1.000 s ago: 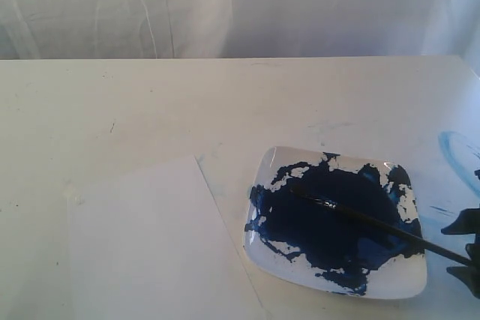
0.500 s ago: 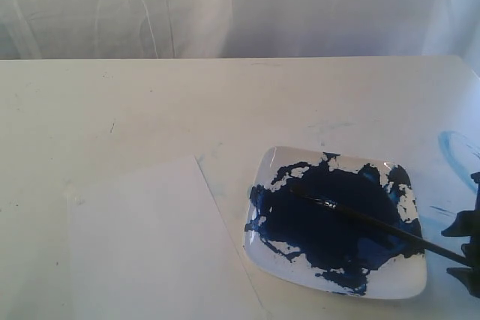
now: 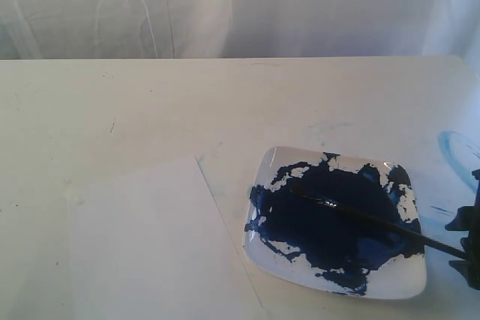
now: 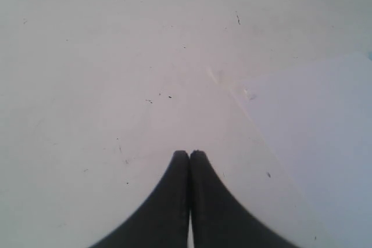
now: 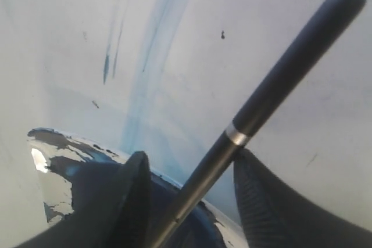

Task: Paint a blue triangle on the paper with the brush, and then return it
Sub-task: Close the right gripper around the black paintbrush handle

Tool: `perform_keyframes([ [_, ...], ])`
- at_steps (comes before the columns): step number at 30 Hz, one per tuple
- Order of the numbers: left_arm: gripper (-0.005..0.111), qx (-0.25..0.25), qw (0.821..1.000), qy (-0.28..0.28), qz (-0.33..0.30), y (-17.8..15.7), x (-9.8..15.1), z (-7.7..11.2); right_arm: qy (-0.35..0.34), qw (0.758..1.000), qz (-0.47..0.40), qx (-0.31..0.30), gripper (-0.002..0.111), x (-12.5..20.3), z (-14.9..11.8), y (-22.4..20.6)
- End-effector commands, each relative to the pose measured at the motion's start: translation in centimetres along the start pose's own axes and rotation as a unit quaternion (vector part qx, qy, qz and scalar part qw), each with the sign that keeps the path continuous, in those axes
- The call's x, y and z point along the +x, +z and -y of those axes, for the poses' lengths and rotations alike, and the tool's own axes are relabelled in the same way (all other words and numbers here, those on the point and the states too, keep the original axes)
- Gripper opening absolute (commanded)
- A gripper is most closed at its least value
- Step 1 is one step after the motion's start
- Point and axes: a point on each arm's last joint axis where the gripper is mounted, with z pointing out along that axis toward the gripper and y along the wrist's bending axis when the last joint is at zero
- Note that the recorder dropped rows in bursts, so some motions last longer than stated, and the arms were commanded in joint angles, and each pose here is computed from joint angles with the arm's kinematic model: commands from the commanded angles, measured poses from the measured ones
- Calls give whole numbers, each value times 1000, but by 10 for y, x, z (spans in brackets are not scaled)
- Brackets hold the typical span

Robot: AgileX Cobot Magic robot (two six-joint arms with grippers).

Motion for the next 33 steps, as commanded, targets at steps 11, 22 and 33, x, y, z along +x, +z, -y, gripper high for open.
perform_keyframes([
  [11,0,3,1000,-1,2,0,1,0,-3,1000,11,-19,43,7,-9,18],
  [22,0,3,1000,-1,2,0,1,0,16,999,12,-28,38,8,-10,18],
  [33,0,3,1000,-1,2,0,1,0,32,999,13,-28,38,8,-10,18],
])
